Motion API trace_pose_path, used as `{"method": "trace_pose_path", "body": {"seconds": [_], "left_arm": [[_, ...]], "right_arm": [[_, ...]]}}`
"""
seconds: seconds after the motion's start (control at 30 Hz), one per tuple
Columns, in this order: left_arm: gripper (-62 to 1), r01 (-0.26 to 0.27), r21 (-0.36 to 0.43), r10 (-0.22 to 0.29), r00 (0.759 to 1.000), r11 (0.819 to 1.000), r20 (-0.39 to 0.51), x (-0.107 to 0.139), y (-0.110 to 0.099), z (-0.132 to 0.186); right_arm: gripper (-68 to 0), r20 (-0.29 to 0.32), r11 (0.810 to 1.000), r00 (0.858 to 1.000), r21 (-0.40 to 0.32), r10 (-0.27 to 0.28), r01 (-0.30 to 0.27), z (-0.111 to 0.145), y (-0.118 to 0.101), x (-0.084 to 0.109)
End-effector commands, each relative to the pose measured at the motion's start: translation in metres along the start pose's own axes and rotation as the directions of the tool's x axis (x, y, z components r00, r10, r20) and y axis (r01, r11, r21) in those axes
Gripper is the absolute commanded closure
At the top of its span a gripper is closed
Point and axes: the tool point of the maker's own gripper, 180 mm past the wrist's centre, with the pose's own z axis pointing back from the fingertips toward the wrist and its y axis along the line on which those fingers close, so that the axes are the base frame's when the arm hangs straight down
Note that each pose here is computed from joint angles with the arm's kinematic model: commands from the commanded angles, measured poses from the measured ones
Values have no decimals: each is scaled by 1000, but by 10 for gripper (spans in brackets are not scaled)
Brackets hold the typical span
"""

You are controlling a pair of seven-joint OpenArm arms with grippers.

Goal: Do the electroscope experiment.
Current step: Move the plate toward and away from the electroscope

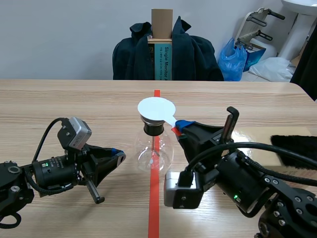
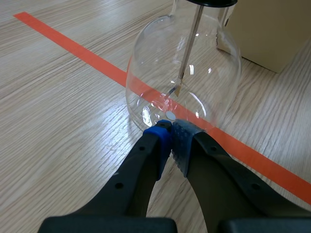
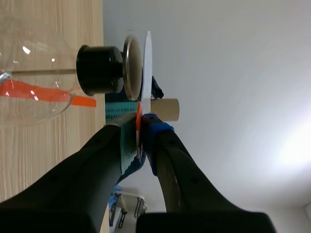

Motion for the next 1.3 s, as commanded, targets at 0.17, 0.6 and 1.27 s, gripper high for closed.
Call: {"method": "trace_pose_path", "body": {"seconds": [0.17, 0.6, 1.27], "left_arm": [[-34, 2, -1, -2, 999, 1000, 36, 11, 2, -1], [-34, 2, -1, -2, 999, 1000, 36, 11, 2, -1], [-34, 2, -1, -1, 999, 1000, 36, 11, 2, -1]], "right_arm": [[-8, 18, 999, 1000, -31, 25, -24, -2, -12, -1], [-8, -54, 999, 998, -31, 23, -25, -2, -12, -14], [-8, -363, 998, 931, -46, 27, -47, 13, -18, -75]]}}
